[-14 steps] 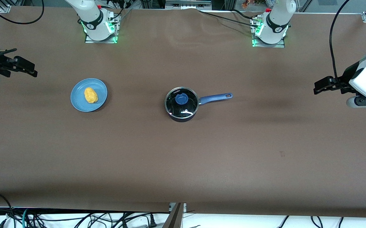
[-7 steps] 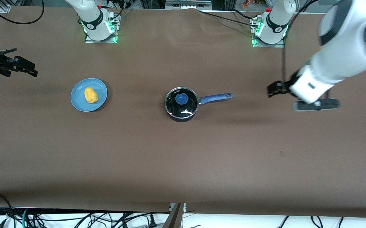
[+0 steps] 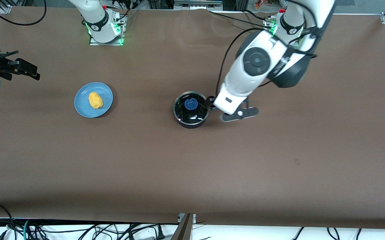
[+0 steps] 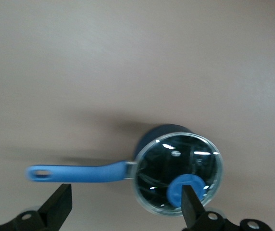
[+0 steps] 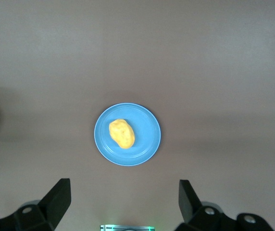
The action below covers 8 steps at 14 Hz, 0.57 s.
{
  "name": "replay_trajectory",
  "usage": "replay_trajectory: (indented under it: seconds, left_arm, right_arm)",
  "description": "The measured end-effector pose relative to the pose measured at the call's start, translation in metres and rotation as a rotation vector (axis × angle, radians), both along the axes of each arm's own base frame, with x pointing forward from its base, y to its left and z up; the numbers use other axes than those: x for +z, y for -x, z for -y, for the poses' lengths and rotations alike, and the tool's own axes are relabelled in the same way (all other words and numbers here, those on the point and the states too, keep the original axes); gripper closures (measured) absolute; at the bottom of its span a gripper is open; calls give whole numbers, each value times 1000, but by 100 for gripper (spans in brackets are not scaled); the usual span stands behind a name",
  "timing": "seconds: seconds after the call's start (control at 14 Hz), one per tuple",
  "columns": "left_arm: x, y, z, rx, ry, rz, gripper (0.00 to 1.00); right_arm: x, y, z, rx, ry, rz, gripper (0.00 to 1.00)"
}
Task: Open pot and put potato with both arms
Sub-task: 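Reach the left gripper to the blue knob of the glass lid, then close the left gripper on the blue lid knob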
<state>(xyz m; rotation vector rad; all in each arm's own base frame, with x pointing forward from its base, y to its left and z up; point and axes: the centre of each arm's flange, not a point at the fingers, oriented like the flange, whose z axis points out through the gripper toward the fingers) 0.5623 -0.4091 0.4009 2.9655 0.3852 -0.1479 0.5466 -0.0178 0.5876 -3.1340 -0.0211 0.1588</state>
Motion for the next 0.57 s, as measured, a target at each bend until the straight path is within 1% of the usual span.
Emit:
replay_trajectory:
  seconds: [0.14,0.36,0.57]
  left_arm:
    - [-31,10,32,-14,7,25,0]
    - [-73,35,73,-32,-59,67,0]
    - [-96,56,95,-71,-104,76,0]
  right_arm:
    - [0,0,0,0,0,-1,0]
    - [0,0,0,-1,0,-2,0]
    - [0,0,0,-1,0,-2,0]
